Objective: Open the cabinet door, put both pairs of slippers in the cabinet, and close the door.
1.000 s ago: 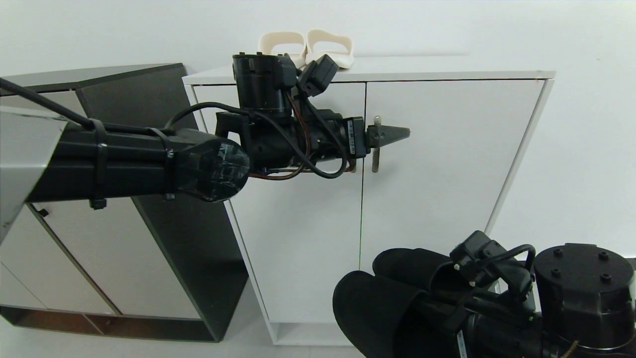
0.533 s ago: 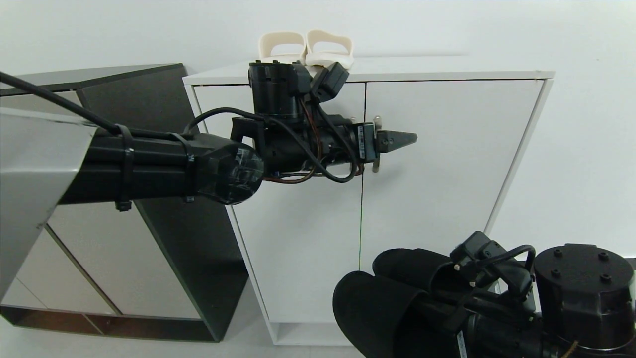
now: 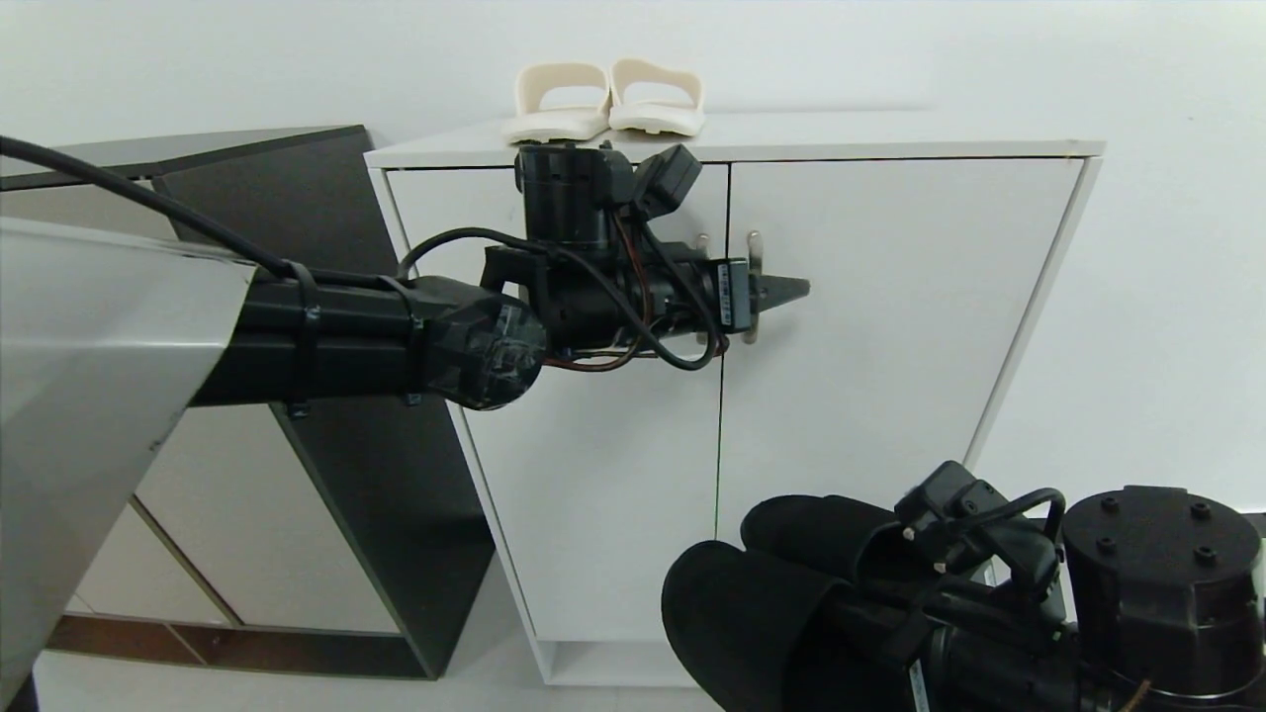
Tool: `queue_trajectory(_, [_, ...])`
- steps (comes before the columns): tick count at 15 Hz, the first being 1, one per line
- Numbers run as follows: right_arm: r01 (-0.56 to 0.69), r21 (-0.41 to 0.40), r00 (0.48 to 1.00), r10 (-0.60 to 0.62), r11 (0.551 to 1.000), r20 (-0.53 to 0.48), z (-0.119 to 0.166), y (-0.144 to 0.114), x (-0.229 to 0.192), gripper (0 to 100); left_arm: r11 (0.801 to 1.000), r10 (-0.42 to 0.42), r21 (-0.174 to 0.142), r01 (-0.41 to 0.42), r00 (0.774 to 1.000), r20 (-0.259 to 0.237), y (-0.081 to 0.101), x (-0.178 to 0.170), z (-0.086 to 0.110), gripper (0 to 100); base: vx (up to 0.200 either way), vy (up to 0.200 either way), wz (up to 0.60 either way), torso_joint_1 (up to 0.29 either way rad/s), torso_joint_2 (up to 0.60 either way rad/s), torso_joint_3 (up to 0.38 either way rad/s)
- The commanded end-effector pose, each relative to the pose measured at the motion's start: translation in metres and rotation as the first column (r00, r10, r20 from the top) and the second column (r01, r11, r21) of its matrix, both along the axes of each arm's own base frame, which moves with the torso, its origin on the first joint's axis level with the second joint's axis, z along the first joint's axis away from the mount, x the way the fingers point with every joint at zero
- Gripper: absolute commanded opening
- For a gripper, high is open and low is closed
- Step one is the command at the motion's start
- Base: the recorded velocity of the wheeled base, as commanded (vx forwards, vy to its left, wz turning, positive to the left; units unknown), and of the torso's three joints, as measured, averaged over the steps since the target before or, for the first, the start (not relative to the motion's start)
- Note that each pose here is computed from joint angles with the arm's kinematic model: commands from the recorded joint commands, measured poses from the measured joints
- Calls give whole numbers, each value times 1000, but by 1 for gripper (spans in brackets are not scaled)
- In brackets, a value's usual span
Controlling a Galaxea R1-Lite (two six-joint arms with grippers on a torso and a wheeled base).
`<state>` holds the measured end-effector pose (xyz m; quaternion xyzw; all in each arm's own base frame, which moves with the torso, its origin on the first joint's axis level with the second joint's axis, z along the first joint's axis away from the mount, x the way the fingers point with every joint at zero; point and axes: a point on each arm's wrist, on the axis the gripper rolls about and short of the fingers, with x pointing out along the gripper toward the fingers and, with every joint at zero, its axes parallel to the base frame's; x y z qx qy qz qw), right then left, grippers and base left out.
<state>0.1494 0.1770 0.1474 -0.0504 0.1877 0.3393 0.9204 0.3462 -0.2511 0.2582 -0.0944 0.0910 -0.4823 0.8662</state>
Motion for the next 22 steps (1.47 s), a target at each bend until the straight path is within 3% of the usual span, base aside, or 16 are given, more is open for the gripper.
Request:
queue_trajectory(1, [-12, 5, 1000, 12, 1000, -2, 0, 0, -1, 0, 1000, -9, -3, 9, 1000, 3, -1, -2, 1, 0, 0, 0, 0, 0, 0, 0])
queue_trajectory(7, [-204, 65, 979, 205, 977, -14, 7, -18, -21, 0, 997, -76, 3, 76, 997, -1, -5, -45, 4, 0, 0, 0, 0, 0, 0, 0])
queue_trajectory(10, [-238, 53, 971, 238, 970, 6, 7, -22, -25, 0, 993, -114, -14, 115, 993, 24, 6, -81, 6, 0, 0, 0, 0, 0, 0, 0])
queue_trajectory(15, [-240, 49, 971, 240, 969, 3, 6, -21, -25, 0, 995, -97, -29, 98, 994, 48, 28, -126, 7, 0, 0, 0, 0, 0, 0, 0])
queue_trajectory(18, [-255, 49, 967, 255, 966, 3, 6, -20, -27, 0, 998, -56, -25, 57, 998, 43, 31, -109, 3, 0, 0, 0, 0, 0, 0, 0])
queue_trajectory(22, [-254, 46, 967, 254, 966, 2, 6, -20, -27, 0, 999, -4, -48, 7, 998, 63, 24, -74, -2, 0, 0, 0, 0, 0, 0, 0])
